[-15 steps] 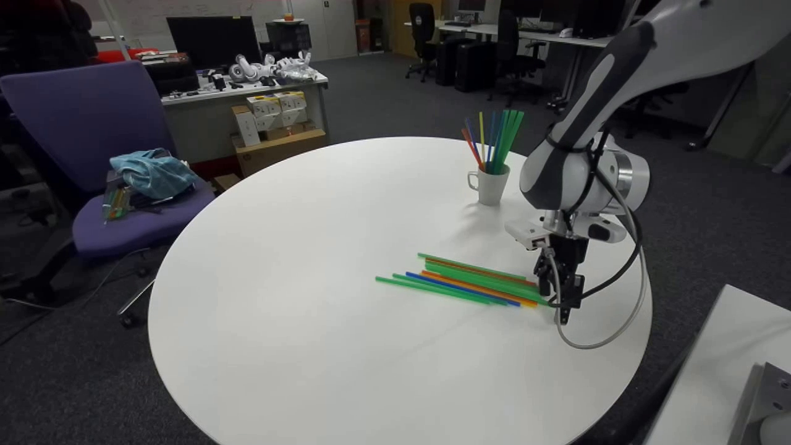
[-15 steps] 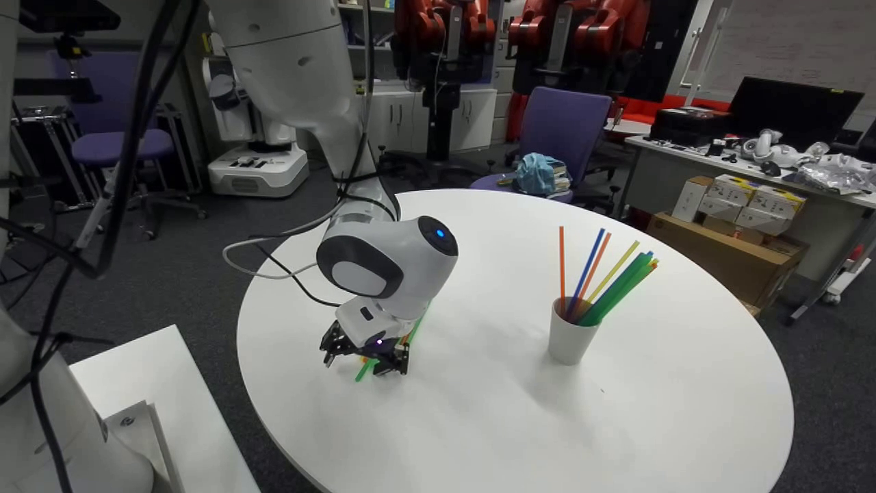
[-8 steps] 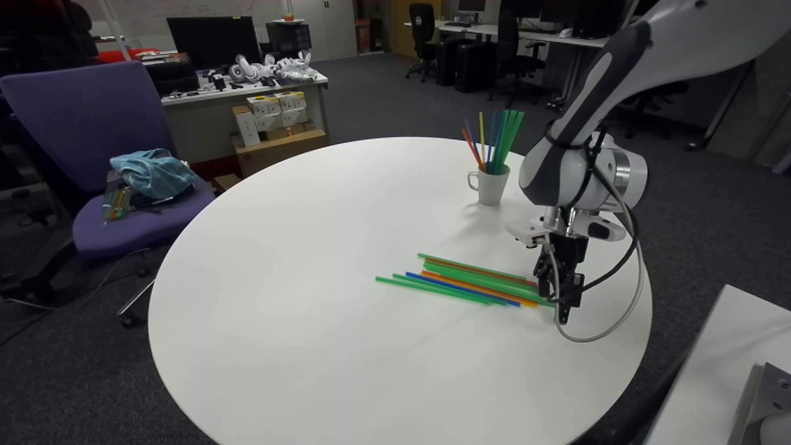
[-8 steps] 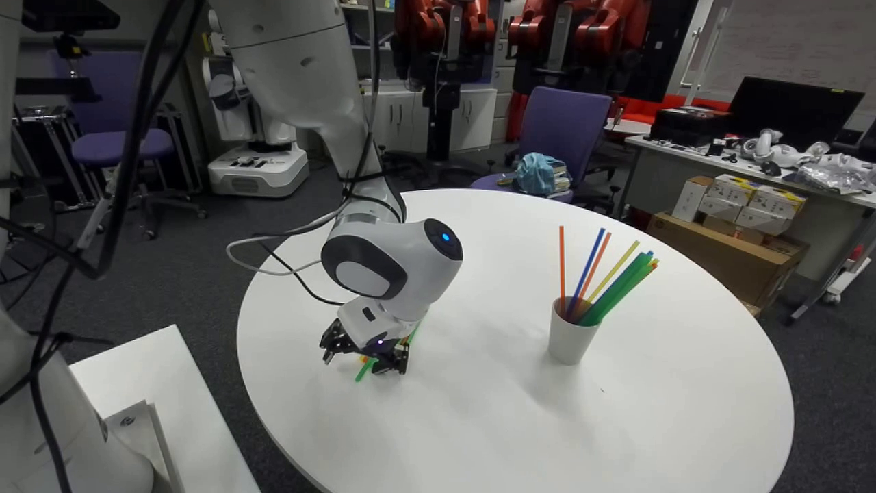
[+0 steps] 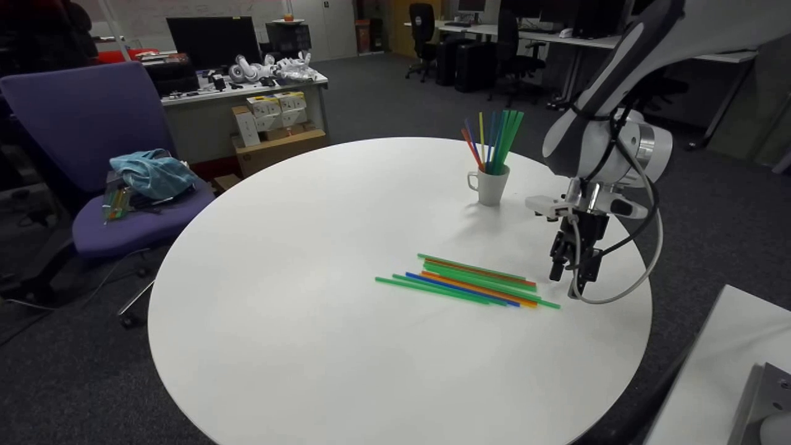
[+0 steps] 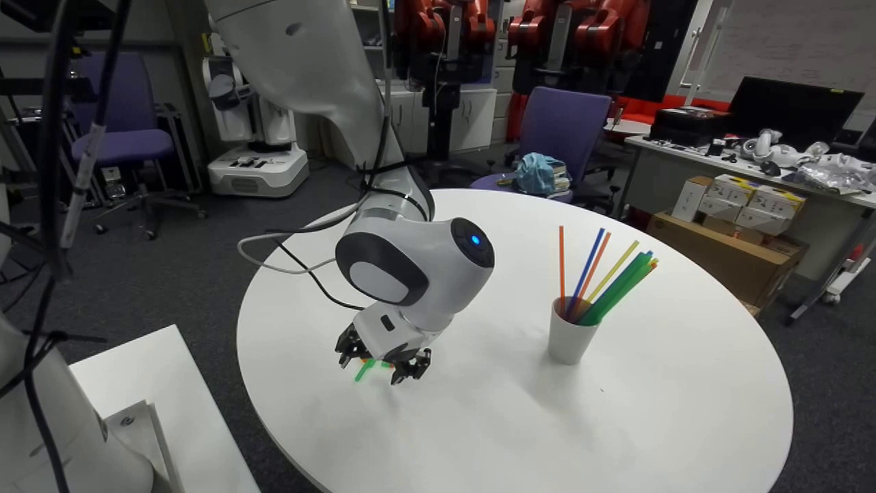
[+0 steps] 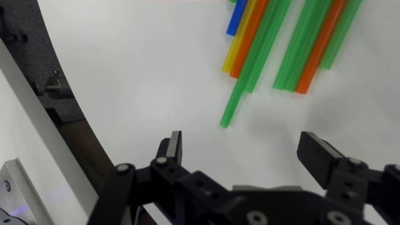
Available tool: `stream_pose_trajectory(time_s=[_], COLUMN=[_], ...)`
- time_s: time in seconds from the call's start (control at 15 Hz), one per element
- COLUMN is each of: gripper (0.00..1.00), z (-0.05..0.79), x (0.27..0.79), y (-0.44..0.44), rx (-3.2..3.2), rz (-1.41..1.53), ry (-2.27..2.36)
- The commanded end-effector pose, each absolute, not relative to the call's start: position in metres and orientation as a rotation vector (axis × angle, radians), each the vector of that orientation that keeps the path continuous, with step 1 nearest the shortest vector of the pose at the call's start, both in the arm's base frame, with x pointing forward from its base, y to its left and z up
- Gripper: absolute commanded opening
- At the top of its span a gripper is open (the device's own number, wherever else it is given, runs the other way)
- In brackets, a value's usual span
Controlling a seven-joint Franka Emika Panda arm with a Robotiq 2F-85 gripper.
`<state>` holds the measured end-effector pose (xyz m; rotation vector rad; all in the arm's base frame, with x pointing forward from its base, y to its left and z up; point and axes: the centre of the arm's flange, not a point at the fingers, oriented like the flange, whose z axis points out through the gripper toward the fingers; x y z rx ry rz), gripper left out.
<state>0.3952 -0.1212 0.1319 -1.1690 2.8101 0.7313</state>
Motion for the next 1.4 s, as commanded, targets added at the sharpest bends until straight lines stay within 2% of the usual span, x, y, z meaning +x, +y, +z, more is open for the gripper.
stream_pose_trajectory(time_s=[0.0,0.6,1.33], gripper=[1.00,1.00,1.00], z=[0.146,0.125,0.105], x=[0.379,0.345,0.368], y=[-0.132,-0.113,-0.092], rx=[-1.173,-1.374,-1.376], rz=[0.754,0.992,0.972], ry=[2.792,2.827,2.816])
